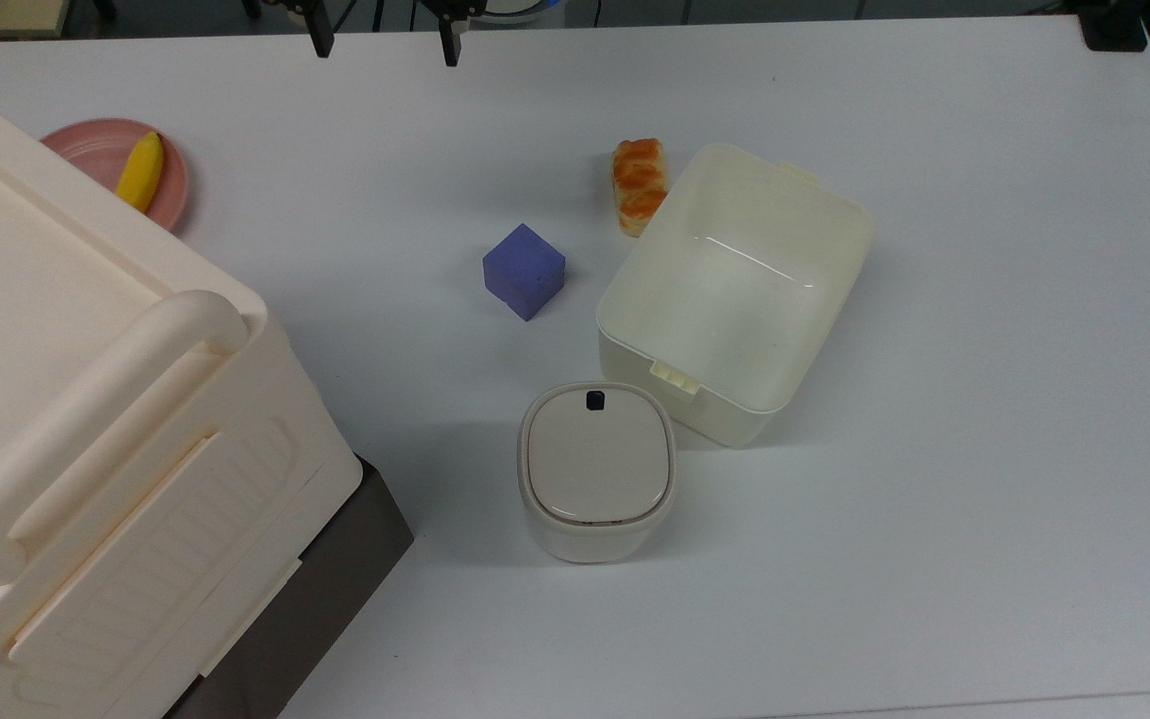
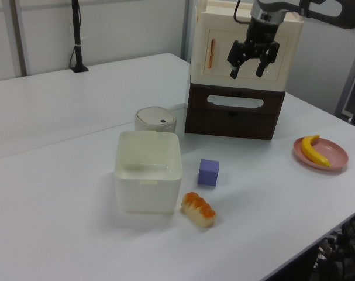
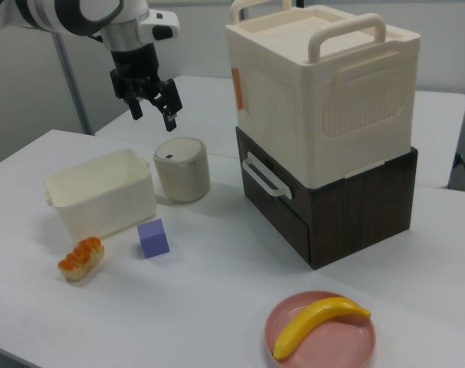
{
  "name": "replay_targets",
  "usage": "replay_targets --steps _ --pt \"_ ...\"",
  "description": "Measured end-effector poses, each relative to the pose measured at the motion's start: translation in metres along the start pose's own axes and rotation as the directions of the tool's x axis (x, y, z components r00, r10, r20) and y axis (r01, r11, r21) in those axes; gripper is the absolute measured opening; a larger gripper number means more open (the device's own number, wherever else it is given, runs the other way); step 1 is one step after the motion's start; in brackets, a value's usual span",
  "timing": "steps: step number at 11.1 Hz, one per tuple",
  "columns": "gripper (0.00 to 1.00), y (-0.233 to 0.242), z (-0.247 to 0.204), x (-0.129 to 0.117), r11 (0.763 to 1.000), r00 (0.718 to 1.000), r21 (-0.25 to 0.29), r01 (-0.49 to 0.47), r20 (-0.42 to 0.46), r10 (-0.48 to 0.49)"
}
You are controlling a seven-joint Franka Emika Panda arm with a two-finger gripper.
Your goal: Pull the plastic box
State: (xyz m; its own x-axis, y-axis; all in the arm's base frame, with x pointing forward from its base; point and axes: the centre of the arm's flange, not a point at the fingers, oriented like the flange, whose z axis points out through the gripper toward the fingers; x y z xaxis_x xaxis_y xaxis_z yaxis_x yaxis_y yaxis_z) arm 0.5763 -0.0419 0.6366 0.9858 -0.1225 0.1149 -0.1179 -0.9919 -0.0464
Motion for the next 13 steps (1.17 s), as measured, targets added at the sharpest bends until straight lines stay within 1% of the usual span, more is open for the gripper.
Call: replay_targets --steps 8,13 --pt "1.00 -0.0004 0.0005 -0.0001 1.000 1.000 0.000 0.011 0.001 -0.011" --pt "1.00 -0.0052 0.0078 -0.0014 1.000 1.000 0.001 0.024 0.017 -0.024"
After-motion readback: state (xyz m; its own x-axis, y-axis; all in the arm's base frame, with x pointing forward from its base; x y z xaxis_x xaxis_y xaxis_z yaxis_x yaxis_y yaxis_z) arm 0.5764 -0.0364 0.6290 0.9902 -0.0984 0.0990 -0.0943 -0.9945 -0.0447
